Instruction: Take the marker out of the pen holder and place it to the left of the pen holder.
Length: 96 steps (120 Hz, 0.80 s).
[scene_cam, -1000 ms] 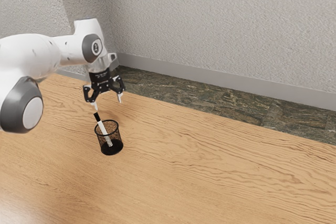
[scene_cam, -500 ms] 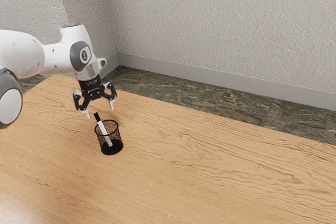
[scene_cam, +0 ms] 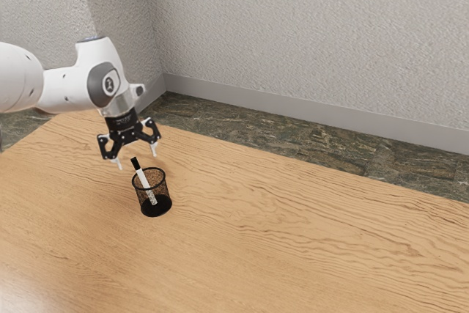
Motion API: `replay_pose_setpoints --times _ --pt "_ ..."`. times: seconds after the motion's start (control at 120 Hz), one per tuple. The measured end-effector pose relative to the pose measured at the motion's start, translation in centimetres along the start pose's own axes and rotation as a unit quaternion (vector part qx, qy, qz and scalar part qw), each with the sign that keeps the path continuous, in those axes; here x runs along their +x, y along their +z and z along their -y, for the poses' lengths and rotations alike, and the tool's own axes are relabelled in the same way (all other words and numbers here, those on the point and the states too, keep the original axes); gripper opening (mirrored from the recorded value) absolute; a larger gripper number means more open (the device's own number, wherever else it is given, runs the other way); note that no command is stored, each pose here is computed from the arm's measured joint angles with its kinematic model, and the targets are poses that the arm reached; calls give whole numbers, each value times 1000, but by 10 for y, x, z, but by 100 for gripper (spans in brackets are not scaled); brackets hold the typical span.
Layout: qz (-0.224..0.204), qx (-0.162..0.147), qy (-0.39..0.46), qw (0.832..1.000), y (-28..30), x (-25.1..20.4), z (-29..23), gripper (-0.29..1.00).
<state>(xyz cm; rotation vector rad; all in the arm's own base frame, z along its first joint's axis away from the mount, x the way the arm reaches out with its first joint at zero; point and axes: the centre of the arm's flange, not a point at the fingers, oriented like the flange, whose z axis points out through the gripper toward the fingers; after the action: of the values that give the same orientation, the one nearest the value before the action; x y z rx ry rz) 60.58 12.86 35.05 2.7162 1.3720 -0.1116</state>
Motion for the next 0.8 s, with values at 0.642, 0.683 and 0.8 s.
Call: replay_pose_setpoints --times 0.642,0.683,0.8 --pt "-12 34 8 999 4 -18 -1 35" --pt "-13 34 8 999 4 -20 -3 32" --pt "-14 32 5 999 4 -21 -5 25"
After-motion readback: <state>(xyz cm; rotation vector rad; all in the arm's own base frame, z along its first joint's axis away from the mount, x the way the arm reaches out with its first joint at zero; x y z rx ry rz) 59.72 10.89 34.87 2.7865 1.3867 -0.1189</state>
